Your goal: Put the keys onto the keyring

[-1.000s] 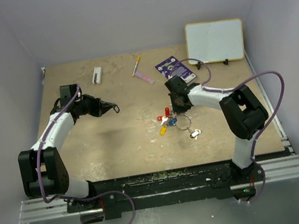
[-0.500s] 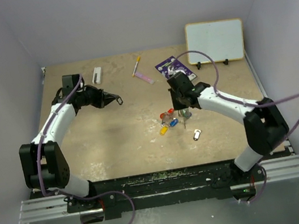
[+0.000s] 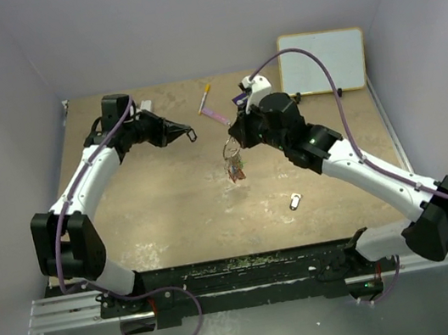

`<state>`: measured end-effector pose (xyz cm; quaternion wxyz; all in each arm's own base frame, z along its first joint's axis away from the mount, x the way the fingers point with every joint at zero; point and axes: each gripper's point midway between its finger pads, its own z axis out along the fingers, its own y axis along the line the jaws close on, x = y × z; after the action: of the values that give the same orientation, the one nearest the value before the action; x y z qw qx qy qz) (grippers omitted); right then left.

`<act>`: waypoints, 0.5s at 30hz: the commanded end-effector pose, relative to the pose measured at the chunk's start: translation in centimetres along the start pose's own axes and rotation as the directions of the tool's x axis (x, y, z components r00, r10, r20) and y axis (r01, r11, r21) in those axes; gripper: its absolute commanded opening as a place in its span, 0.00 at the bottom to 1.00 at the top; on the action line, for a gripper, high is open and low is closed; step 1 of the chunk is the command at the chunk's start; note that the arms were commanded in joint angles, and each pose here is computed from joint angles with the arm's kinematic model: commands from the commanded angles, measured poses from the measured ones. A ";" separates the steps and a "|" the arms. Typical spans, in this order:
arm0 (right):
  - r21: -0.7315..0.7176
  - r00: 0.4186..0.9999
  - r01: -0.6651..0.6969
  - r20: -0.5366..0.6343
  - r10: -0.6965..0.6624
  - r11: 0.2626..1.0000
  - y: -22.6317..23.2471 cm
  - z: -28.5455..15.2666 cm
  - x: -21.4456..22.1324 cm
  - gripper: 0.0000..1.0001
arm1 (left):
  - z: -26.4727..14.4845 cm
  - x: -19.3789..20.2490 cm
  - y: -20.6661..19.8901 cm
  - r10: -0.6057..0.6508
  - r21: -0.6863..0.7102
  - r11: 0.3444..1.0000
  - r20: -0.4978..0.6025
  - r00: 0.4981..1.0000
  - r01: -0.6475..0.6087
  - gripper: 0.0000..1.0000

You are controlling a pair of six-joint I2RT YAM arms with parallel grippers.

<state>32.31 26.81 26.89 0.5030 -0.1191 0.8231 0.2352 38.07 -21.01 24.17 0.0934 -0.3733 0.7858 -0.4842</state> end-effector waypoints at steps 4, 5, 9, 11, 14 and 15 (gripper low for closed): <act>-0.203 0.977 0.017 0.210 0.027 0.979 5.0 -0.4 -5.9 0.00 | -0.5 0.3 -2.7 -0.074 0.053 0.996 0.003 0.997 0.074 0.04; -0.218 0.978 0.017 0.206 0.029 0.976 5.5 -0.1 -5.9 0.00 | -0.6 0.4 -2.8 -0.077 0.054 0.996 0.004 0.997 0.077 0.04; -0.252 0.981 0.018 0.189 0.031 0.968 7.5 1.3 -5.6 0.00 | -0.6 0.5 -2.9 -0.084 0.058 0.995 -0.002 0.996 0.084 0.04; -0.255 0.982 0.011 0.183 0.037 0.967 8.2 2.0 -5.3 0.00 | -0.7 0.6 -3.0 -0.088 0.060 0.994 -0.006 0.996 0.088 0.04; -0.253 0.981 -0.001 0.186 0.049 0.968 8.8 2.9 -5.2 0.00 | -0.7 0.6 -3.1 -0.094 0.061 0.994 -0.008 0.996 0.094 0.04; -0.251 0.982 -0.004 0.184 0.052 0.968 8.9 3.3 -5.1 0.00 | -0.7 0.6 -3.1 -0.093 0.061 0.994 -0.008 0.996 0.094 0.04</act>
<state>32.64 34.18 26.88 0.5053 -0.1652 0.7885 0.3093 38.09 -21.41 24.69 0.0795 -0.3868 0.7758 -0.4922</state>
